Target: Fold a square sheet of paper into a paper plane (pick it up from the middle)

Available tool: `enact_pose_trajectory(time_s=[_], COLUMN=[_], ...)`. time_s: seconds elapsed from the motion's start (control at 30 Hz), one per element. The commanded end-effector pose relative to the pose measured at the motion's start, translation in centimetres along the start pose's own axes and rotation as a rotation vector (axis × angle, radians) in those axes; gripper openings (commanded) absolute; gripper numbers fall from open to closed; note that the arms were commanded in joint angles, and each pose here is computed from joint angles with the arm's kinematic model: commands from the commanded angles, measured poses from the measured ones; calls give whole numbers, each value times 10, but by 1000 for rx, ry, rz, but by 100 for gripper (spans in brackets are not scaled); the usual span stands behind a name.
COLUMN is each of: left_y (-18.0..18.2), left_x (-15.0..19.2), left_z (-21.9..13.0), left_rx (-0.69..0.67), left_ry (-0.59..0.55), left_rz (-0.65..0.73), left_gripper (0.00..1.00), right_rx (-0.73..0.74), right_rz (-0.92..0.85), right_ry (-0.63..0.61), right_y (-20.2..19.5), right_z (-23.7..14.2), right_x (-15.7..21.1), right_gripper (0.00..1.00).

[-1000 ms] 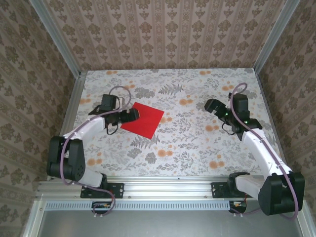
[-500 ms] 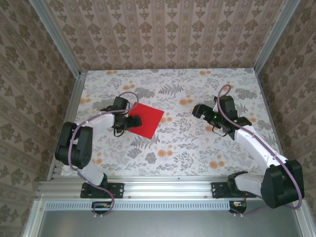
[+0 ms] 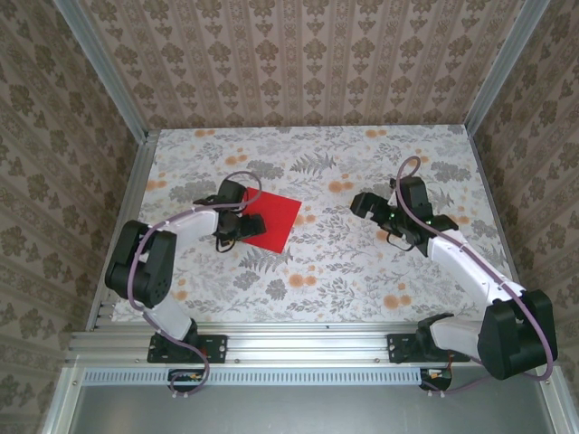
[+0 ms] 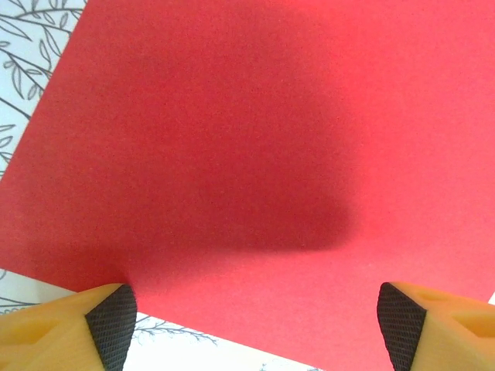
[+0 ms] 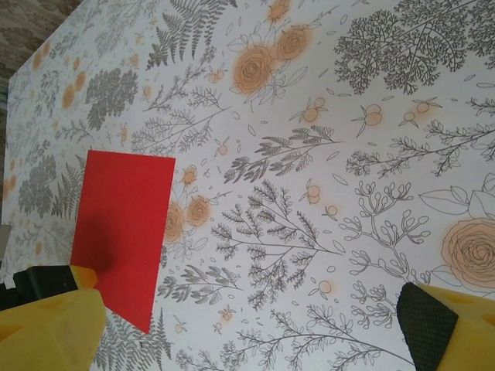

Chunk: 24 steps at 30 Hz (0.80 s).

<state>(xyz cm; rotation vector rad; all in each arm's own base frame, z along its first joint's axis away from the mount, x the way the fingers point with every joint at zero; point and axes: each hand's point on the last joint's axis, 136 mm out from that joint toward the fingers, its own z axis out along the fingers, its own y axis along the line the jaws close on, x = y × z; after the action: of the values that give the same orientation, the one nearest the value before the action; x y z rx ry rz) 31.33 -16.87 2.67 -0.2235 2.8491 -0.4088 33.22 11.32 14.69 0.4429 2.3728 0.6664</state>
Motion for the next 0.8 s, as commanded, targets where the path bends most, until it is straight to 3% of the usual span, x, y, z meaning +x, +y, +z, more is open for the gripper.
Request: enact_pose_trajectory(time_s=[0.0, 0.17, 0.33, 0.5, 0.77], left_y=[-15, -55, -72, -51, 22], left_x=[51, 62, 41, 13, -18], left_z=[13, 7, -20, -48, -78], left_rx=[5, 67, 98, 92, 87], left_ry=[182, 205, 136, 62, -12], left_rz=[-50, -14, 16, -24, -204], left_gripper=[84, 84, 84, 84, 88], right_rx=[4, 27, 62, 121, 82], right_rz=[18, 14, -25, -138, -261], right_ry=[30, 51, 90, 202, 335], right_y=[-3, -6, 3, 40, 123], right_z=[4, 9, 21, 59, 131], right_x=[12, 20, 33, 65, 117], right_gripper=[100, 100, 100, 97, 88])
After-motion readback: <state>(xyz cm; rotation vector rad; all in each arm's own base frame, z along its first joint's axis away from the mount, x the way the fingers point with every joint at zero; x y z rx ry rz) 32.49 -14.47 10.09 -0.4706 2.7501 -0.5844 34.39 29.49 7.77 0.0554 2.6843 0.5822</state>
